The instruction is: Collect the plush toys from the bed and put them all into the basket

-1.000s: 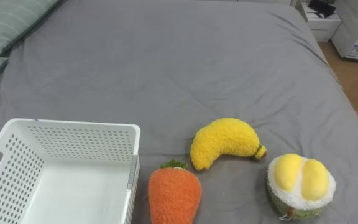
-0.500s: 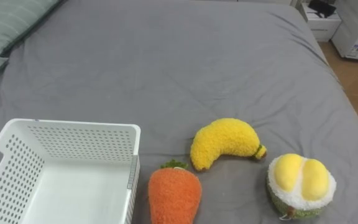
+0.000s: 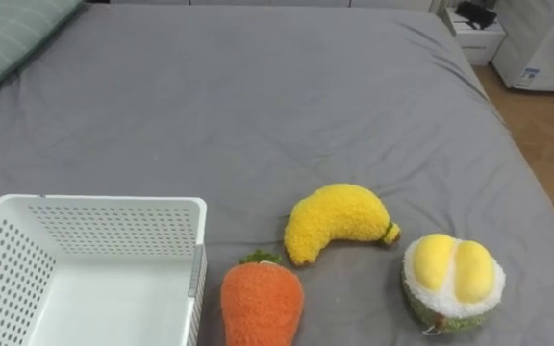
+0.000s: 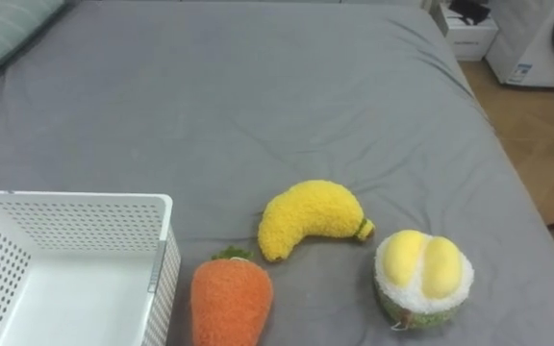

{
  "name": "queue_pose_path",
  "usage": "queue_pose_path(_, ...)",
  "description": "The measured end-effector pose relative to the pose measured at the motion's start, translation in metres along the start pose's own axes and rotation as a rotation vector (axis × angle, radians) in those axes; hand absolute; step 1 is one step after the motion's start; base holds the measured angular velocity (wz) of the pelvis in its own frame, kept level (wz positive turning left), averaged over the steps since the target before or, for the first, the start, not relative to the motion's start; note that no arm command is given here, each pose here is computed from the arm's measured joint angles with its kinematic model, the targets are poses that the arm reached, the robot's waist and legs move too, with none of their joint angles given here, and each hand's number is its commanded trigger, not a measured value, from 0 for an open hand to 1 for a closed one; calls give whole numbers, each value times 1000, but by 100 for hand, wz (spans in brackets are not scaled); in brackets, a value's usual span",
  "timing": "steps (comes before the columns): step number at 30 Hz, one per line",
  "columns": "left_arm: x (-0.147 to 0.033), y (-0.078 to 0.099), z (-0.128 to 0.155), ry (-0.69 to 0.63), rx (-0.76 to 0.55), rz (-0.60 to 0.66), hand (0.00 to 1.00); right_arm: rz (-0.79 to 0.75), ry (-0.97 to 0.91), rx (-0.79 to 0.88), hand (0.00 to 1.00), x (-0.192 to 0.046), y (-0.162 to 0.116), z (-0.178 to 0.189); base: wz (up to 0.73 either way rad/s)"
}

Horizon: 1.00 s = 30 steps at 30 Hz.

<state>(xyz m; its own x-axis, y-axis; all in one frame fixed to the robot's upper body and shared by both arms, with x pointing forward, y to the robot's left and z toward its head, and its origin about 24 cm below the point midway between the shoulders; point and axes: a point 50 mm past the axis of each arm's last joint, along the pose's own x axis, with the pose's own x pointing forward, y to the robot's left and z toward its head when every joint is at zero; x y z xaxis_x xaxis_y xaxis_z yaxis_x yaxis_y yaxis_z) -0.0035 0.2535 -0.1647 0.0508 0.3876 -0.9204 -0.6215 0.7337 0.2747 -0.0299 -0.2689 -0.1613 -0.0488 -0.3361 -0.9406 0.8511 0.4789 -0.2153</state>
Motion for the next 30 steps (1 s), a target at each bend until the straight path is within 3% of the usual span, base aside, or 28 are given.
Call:
queue_pose_path(5,0,9,5,-18,6,6,0,-76,-210,-24,0,-6,5,58,-7)
queue_pose_path(13,1,5,10,-35,39,-36,0,-14,-654,-171,0,-50,73,147,-1)
queue_pose_path(22,0,0,12,-48,99,-50,0,172,-917,-296,0,-98,130,172,0)
queue_pose_path(30,-1,3,10,-57,100,-49,0,229,-943,-381,0,-104,146,168,6)
